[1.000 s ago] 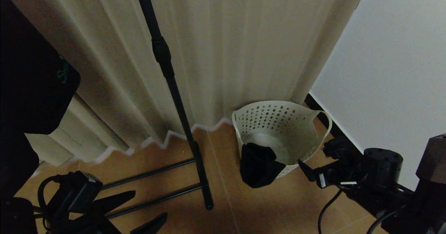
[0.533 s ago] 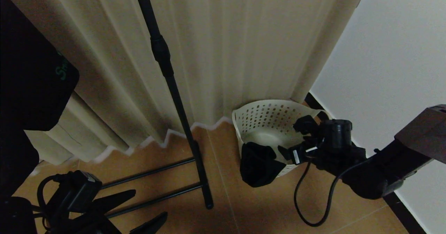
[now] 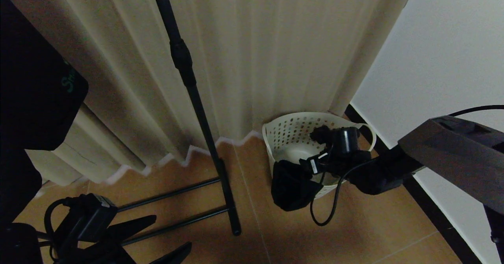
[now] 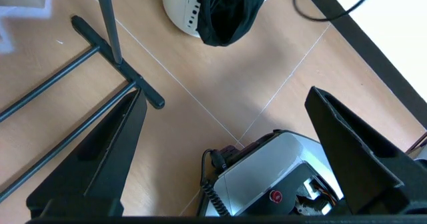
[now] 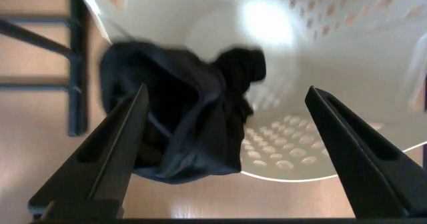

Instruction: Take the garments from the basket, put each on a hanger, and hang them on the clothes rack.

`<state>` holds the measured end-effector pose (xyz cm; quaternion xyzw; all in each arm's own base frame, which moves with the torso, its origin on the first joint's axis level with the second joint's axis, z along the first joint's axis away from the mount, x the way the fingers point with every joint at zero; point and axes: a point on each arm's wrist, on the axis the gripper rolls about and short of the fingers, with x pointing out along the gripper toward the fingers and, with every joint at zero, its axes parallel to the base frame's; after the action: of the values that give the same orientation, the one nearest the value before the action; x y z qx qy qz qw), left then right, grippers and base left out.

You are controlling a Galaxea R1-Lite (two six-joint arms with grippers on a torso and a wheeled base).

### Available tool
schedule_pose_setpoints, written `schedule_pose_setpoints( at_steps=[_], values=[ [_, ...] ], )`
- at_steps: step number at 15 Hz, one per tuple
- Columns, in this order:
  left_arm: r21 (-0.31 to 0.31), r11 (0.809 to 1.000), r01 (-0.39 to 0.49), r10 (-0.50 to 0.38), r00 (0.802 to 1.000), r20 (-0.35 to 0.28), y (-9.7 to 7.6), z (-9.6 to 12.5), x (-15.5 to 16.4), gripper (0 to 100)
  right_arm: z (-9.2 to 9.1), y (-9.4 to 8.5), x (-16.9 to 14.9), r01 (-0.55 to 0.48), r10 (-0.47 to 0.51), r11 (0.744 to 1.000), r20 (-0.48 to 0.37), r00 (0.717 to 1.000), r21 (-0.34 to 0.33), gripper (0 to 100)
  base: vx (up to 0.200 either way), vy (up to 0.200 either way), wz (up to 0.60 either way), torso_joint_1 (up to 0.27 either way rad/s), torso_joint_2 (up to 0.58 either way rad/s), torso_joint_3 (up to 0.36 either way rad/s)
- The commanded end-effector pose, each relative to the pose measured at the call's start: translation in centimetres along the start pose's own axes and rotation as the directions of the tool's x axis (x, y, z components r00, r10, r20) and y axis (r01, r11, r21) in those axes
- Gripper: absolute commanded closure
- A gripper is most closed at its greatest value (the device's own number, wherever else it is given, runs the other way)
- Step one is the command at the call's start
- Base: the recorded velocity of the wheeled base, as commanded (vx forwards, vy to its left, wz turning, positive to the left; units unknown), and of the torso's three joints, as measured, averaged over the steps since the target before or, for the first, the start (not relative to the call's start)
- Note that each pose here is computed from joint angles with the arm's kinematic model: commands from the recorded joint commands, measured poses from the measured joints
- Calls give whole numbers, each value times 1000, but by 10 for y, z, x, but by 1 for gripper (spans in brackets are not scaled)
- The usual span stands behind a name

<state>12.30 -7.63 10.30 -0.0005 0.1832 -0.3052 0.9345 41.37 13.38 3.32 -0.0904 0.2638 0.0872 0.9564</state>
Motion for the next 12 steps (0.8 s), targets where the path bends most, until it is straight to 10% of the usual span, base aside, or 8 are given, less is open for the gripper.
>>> schedule_pose_setpoints(
  at_steps=[1,12],
  values=[
    [-1,1000,0,0,1000,-3,0,-1,0,0,-16,-1,17,10,-10,1000,-40,999,-1,0,0,0,0,0,0,0],
    [3,1000,6,-6,1000,5,-1,0,-1,0,-31,-1,44,18,-16,1000,-75,997,14,0,0,0,0,0,0,0]
  ],
)
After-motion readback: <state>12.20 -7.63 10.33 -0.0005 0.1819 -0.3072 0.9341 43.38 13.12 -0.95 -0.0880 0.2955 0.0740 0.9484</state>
